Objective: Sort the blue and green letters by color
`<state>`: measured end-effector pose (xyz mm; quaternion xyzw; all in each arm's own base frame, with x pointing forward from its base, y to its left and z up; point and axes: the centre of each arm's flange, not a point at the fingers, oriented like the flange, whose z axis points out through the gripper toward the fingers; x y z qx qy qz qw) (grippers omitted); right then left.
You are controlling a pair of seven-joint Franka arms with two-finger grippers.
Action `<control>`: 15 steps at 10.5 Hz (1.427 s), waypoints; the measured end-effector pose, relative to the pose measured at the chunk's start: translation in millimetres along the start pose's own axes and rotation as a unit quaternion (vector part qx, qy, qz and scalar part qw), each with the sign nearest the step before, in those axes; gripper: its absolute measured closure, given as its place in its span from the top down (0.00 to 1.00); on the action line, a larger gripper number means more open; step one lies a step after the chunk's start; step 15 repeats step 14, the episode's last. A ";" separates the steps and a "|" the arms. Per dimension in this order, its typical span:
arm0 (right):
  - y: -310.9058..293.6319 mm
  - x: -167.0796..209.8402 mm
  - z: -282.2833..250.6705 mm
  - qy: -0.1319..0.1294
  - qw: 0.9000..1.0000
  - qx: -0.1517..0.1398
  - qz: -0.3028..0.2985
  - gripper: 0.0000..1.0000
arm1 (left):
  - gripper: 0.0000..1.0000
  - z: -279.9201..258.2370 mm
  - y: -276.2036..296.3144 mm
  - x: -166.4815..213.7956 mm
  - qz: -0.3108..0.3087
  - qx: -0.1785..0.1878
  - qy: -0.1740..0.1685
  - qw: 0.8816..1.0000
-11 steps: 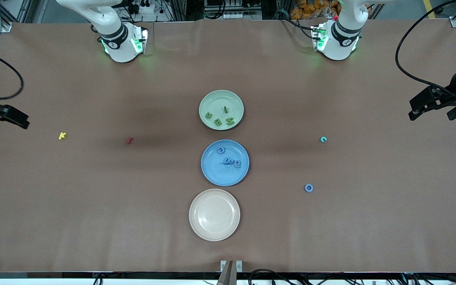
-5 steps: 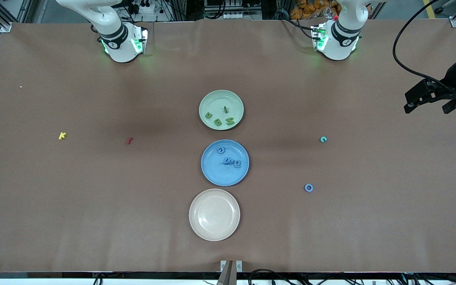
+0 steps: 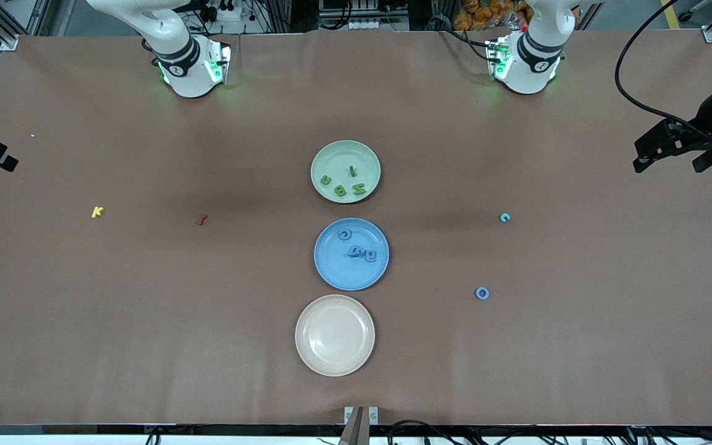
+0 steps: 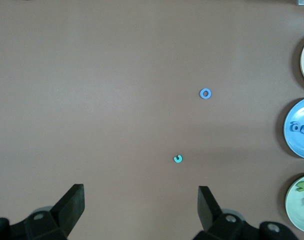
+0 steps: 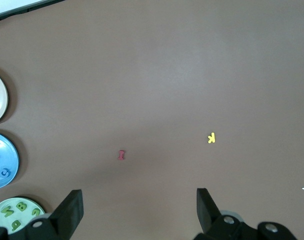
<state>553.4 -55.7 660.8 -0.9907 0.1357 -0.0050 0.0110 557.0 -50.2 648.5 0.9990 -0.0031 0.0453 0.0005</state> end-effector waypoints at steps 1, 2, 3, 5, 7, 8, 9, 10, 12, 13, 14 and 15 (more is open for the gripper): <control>1.2 0.3 -0.2 0.001 1.000 0.000 0.001 1.00 | 1.00 1.3 3.7 0.2 0.003 0.000 -0.001 1.000; 0.8 0.3 -0.3 0.001 1.000 0.000 0.000 1.00 | 1.00 3.7 9.1 0.8 0.008 -0.001 -0.003 1.000; -1.9 -0.2 -0.1 0.000 1.000 0.001 -0.002 1.00 | 1.00 6.5 12.2 2.7 0.011 -0.002 -0.005 1.000; -4.3 -0.7 1.3 -0.002 1.000 0.000 -0.004 1.00 | 1.00 15.4 6.3 8.9 0.006 -0.003 -0.012 1.000; -3.1 -0.2 2.4 -0.003 1.000 0.000 -0.003 1.00 | 1.00 20.7 0.3 12.7 0.001 -0.003 -0.015 1.000; -2.8 -0.1 2.4 -0.003 1.000 0.000 -0.003 1.00 | 1.00 20.8 2.5 12.7 0.003 -0.003 -0.015 1.000; -2.6 -0.1 2.4 -0.003 1.000 0.000 -0.003 1.00 | 1.00 20.4 5.5 12.5 0.006 -0.003 -0.015 1.000; -2.7 -0.1 2.4 -0.003 1.000 0.000 -0.003 1.00 | 1.00 20.5 7.0 12.3 0.007 -0.003 -0.015 1.000; -8.1 -1.0 2.6 -0.004 1.000 0.000 -0.008 1.00 | 1.00 22.2 8.1 11.4 0.008 -0.003 -0.021 1.000; -12.5 -1.9 2.8 -0.004 1.000 0.000 -0.012 1.00 | 1.00 23.1 8.9 10.8 0.008 -0.005 -0.025 1.000; -16.4 -2.4 3.6 -0.005 1.000 0.000 -0.015 1.00 | 1.00 23.4 10.9 10.5 0.009 -0.009 -0.026 1.000; -16.4 -2.4 3.6 -0.005 1.000 0.000 -0.015 1.00 | 1.00 23.4 10.9 10.5 0.009 -0.009 -0.026 1.000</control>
